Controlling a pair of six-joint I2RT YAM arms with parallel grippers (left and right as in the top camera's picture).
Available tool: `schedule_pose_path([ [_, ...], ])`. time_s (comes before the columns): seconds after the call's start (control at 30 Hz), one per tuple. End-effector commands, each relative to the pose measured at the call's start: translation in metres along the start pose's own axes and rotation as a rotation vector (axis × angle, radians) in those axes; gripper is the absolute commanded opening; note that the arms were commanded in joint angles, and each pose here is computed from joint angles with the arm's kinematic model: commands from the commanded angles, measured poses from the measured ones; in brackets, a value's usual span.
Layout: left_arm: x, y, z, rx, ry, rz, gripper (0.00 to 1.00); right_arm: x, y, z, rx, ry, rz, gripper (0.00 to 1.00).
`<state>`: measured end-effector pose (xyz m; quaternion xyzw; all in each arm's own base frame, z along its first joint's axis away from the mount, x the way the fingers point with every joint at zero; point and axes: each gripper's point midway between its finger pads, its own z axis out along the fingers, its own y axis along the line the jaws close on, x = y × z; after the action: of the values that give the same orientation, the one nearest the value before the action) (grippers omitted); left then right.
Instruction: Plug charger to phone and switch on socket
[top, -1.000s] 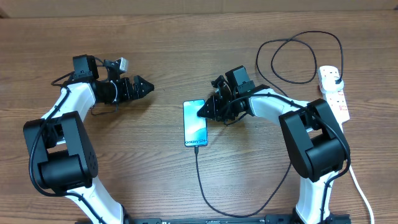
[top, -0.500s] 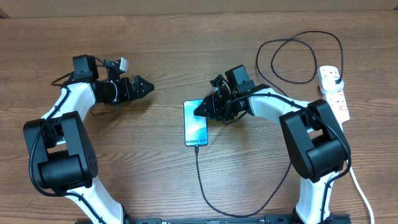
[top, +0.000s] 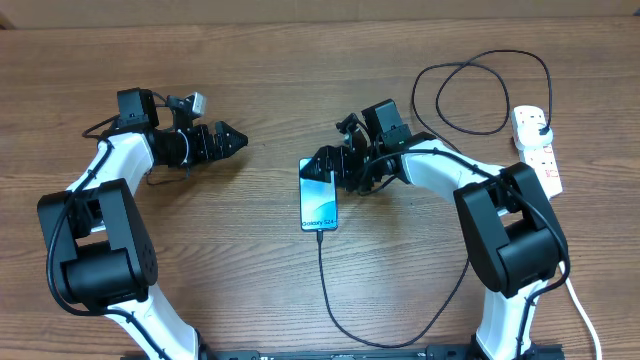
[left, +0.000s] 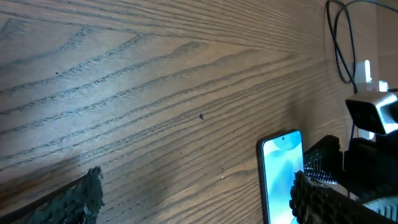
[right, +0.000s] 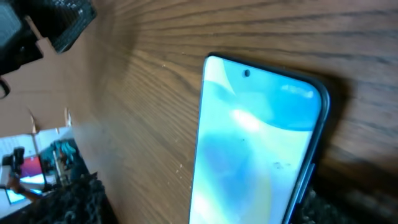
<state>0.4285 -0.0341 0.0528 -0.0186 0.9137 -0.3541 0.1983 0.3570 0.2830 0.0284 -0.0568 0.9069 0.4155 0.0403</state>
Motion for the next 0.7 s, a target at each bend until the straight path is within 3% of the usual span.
schedule_pose_path([
  [0.0,-0.0073,-0.0055,-0.008,-0.008,-0.026,0.01,1.0,0.0077,-0.0452,0.0096,0.156,-0.005,0.05,1.0],
  [0.67,-0.0073,-0.0055,-0.008,-0.008,-0.026,0.01,1.0,0.0044,-0.0359,0.0106,0.107,-0.01,0.057,1.0],
])
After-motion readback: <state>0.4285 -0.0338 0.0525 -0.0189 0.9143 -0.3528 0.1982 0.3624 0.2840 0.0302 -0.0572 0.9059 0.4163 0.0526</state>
